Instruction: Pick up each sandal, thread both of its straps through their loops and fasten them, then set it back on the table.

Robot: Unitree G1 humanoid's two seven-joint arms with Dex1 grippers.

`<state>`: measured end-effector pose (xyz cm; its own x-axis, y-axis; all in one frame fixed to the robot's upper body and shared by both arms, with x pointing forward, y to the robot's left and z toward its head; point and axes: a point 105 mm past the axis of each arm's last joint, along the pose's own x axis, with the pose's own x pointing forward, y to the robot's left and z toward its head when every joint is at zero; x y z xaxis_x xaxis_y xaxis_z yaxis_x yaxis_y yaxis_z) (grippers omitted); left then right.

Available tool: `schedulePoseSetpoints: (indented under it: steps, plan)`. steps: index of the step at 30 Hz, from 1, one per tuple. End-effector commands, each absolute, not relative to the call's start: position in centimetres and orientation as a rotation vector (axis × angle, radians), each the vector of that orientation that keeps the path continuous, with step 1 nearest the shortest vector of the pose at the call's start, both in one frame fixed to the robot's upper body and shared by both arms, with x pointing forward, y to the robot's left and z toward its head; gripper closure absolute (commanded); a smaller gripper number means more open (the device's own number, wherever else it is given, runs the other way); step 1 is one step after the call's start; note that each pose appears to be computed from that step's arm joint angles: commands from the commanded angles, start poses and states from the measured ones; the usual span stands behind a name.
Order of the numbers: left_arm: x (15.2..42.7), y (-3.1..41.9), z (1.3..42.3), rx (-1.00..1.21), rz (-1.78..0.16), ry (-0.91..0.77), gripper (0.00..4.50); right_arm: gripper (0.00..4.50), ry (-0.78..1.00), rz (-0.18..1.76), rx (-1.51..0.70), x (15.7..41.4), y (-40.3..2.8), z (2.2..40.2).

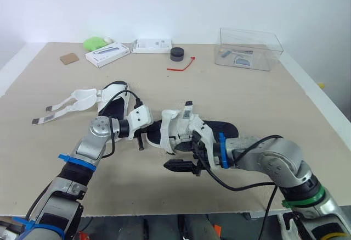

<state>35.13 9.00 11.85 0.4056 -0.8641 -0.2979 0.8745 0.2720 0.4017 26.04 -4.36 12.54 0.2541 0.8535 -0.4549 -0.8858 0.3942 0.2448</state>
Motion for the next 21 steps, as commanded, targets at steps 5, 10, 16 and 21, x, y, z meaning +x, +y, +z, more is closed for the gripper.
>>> schedulePoseSetpoints:
  steps: [5, 10, 16, 21]
  plan:
    - [35.2, 9.0, 11.9, 0.571, -1.166, 0.018, 4.50, 2.52, 0.567, 1.139, -0.076, 27.0, -4.0, 12.9]
    - [35.1, 8.8, 11.9, 0.562, -1.169, 0.014, 4.50, 4.30, 0.609, 1.131, -0.029, 26.9, -4.1, 12.5]
    - [35.0, 8.6, 11.9, 0.552, -1.173, 0.012, 4.50, 4.44, 0.635, 1.132, 0.016, 26.9, -4.1, 12.7]
    - [34.9, 8.5, 11.9, 0.539, -1.173, 0.011, 4.50, 4.44, 0.632, 1.198, 0.146, 26.4, -3.6, 14.6]
